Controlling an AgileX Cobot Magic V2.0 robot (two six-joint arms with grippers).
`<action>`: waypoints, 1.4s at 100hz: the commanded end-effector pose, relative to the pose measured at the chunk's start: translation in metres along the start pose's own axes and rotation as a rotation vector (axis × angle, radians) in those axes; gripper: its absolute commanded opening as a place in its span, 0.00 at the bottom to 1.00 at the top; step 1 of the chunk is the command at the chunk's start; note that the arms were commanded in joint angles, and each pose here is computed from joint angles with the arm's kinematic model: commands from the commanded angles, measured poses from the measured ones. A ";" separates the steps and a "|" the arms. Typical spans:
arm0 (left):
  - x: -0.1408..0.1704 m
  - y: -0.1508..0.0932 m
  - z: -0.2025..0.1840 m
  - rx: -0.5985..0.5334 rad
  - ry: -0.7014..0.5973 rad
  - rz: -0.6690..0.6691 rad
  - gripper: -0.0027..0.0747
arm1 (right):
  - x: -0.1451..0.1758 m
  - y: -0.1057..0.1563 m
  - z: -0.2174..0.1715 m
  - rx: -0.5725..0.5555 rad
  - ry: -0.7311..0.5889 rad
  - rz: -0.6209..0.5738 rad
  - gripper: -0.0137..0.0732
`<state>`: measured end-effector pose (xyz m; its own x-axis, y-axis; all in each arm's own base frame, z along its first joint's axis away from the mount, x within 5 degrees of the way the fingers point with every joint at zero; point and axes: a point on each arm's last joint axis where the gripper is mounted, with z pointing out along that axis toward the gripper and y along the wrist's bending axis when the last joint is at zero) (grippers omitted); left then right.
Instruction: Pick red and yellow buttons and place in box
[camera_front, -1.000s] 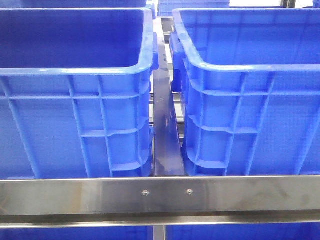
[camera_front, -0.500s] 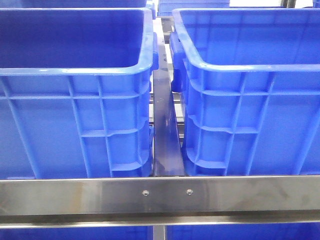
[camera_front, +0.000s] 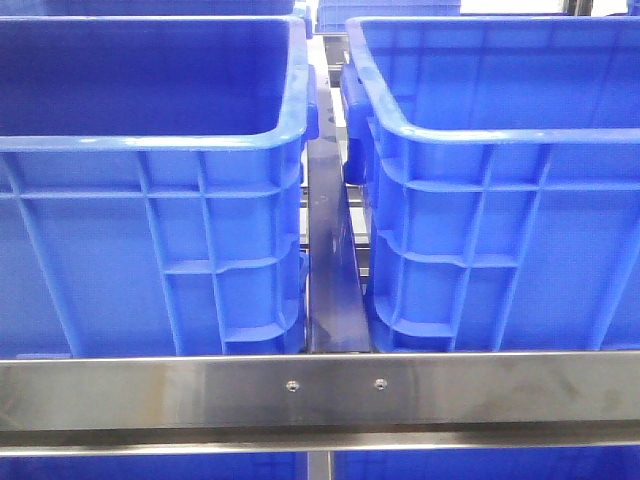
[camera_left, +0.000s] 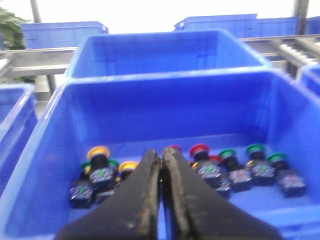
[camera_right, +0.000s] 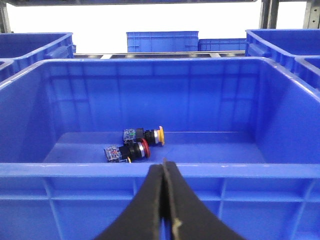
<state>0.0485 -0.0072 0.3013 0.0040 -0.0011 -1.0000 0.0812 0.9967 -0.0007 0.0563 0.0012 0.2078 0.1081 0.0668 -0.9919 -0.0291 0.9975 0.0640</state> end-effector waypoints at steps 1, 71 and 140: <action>0.002 0.004 -0.003 -0.039 -0.107 -0.006 0.01 | -0.009 0.001 -0.002 -0.007 -0.107 -0.008 0.08; 0.086 0.007 0.004 -0.065 -0.135 -0.003 0.01 | -0.009 0.001 -0.002 -0.007 -0.107 -0.008 0.08; 0.079 0.005 0.002 -0.053 -0.217 0.014 0.01 | -0.009 0.001 -0.002 -0.007 -0.107 -0.008 0.08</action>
<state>0.0557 -0.0005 0.2143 0.1028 0.0109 -0.9946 0.0066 0.9999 0.0117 0.0563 0.0012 0.2078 0.1081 0.0668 -0.9919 -0.0291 0.9975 0.0640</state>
